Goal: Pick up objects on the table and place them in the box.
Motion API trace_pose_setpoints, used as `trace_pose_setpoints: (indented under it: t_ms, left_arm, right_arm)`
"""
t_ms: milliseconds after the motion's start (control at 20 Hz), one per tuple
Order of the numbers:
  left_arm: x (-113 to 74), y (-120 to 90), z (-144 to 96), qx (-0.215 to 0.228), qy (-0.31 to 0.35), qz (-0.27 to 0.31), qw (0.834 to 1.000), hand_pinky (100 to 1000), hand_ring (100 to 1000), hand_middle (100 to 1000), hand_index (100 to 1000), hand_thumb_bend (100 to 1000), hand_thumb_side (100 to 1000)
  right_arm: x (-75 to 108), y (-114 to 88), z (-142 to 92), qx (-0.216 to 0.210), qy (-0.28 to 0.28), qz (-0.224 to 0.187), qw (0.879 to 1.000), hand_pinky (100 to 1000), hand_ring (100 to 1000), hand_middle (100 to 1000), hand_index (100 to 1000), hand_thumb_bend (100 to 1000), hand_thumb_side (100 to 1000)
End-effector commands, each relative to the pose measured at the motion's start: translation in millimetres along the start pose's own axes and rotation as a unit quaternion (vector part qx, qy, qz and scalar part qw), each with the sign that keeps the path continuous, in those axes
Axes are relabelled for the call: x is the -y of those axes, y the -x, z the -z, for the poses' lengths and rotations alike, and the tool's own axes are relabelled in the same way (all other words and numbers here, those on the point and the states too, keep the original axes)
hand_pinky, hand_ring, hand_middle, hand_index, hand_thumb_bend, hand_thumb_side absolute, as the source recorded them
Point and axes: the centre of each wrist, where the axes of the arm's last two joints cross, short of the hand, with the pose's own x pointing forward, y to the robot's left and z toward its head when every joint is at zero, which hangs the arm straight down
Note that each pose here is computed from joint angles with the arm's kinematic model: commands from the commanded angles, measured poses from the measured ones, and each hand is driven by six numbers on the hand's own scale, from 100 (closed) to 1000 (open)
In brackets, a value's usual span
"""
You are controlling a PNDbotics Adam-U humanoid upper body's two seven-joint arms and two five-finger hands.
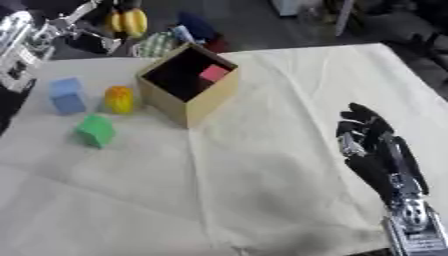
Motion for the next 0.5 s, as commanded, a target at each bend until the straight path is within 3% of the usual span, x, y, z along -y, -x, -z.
trace_pose_setpoints:
  t_ms: [50, 200, 400, 500]
  left_arm:
    - [8.7, -0.8, 12.7, -0.024, -0.024, -0.001, 0.999, 426, 377, 332, 530, 196, 100]
    - [16.9, -5.3, 17.8, -0.029, -0.048, -0.014, 0.998, 475, 431, 386, 582, 265, 100]
    - [27.3, -7.1, 18.9, -0.026, -0.003, 0.001, 1.000, 701, 673, 642, 794, 448, 106]
    - [27.4, -6.3, 18.6, -0.020, 0.020, 0.006, 1.000, 749, 740, 725, 843, 528, 271]
  right_arm:
    - [1.2, -7.2, 4.9, 0.015, -0.005, 0.001, 1.000, 783, 800, 782, 898, 100, 454]
    - [0.1, -7.8, 5.6, 0.016, -0.009, 0.002, 1.000, 783, 801, 782, 897, 100, 454]
    - [-0.6, -7.9, 5.8, 0.016, -0.010, 0.003, 1.000, 783, 801, 782, 898, 100, 454]
    - [-0.9, -7.9, 5.8, 0.016, -0.011, 0.003, 1.000, 783, 801, 782, 897, 100, 454]
